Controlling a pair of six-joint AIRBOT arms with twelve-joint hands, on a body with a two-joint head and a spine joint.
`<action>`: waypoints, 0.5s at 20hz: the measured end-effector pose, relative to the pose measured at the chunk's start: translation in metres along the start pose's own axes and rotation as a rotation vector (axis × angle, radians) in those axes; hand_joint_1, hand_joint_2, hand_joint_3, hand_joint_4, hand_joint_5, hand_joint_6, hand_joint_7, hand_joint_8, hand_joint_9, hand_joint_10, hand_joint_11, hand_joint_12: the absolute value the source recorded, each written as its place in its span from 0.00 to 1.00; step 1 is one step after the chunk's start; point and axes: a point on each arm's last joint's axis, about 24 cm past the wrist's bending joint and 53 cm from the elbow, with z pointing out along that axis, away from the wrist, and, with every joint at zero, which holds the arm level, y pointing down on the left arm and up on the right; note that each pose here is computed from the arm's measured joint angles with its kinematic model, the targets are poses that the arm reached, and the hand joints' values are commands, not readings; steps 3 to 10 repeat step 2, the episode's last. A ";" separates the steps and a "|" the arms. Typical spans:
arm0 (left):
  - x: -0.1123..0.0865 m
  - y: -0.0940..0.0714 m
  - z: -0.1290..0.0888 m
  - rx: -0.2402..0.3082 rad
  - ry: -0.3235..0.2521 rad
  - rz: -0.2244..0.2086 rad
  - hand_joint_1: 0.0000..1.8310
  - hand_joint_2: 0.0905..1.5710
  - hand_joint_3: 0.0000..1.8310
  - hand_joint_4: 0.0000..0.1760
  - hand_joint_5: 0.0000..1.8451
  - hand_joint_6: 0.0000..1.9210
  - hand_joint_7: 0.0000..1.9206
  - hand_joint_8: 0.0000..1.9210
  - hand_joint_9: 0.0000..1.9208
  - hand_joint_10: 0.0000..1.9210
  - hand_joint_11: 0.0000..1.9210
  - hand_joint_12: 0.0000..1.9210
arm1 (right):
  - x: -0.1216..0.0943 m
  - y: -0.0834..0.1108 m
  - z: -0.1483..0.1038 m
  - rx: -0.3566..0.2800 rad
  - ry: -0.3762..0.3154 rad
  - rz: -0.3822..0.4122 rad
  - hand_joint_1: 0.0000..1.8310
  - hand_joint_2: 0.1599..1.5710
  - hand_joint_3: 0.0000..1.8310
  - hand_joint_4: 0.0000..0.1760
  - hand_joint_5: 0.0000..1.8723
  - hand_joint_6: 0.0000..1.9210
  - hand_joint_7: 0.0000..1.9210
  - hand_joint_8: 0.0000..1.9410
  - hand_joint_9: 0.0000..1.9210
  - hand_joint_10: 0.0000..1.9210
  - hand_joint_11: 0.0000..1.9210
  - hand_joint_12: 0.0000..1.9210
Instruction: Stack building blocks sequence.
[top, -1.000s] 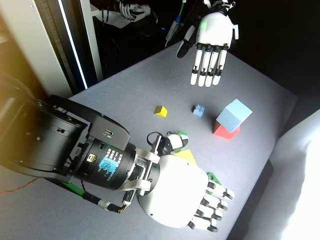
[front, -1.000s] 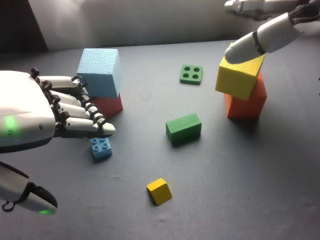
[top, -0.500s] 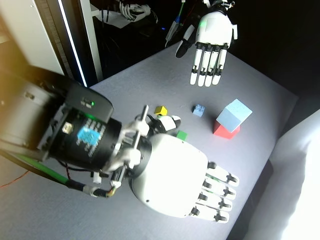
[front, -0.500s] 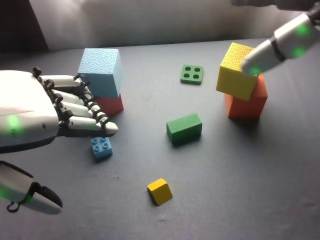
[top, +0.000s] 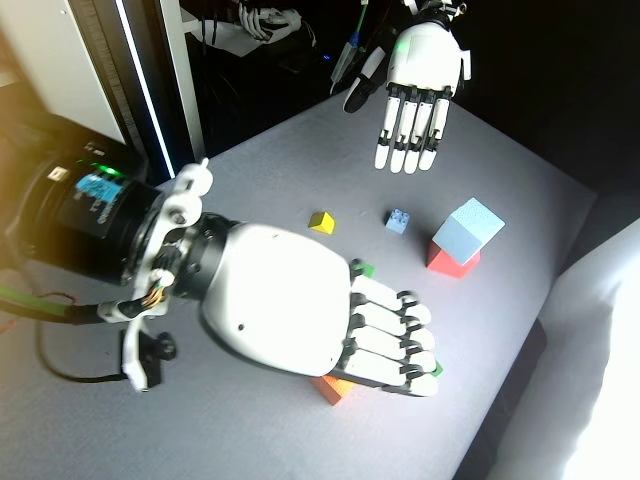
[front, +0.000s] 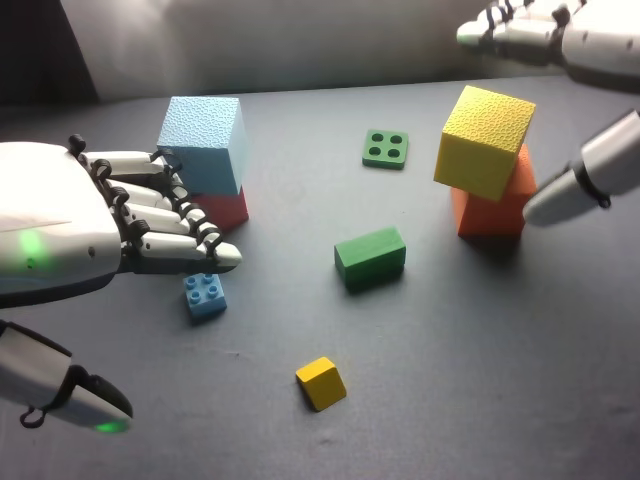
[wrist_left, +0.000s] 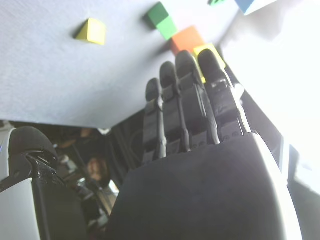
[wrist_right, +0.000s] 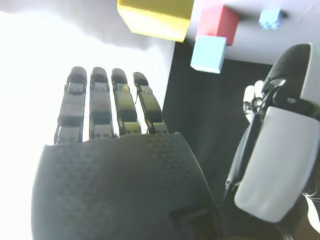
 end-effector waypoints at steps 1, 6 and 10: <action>0.000 0.000 0.000 0.000 -0.001 -0.003 0.22 0.58 0.00 0.00 0.15 0.00 0.19 0.00 0.18 0.00 0.00 0.41 | 0.005 -0.002 0.000 0.004 0.011 -0.006 0.32 0.38 0.00 0.00 0.00 0.00 0.00 0.00 0.00 0.00 0.01 0.00; 0.000 0.000 0.000 0.000 -0.002 -0.003 0.22 0.58 0.00 0.00 0.16 0.00 0.19 0.00 0.19 0.01 0.00 0.42 | 0.007 -0.003 0.000 0.006 0.015 -0.013 0.31 0.39 0.00 0.00 0.00 0.00 0.00 0.00 0.00 0.00 0.00 0.00; 0.000 0.000 0.000 0.000 -0.002 -0.003 0.22 0.58 0.00 0.00 0.16 0.00 0.19 0.00 0.19 0.01 0.00 0.42 | 0.007 -0.003 0.000 0.006 0.015 -0.013 0.31 0.39 0.00 0.00 0.00 0.00 0.00 0.00 0.00 0.00 0.00 0.00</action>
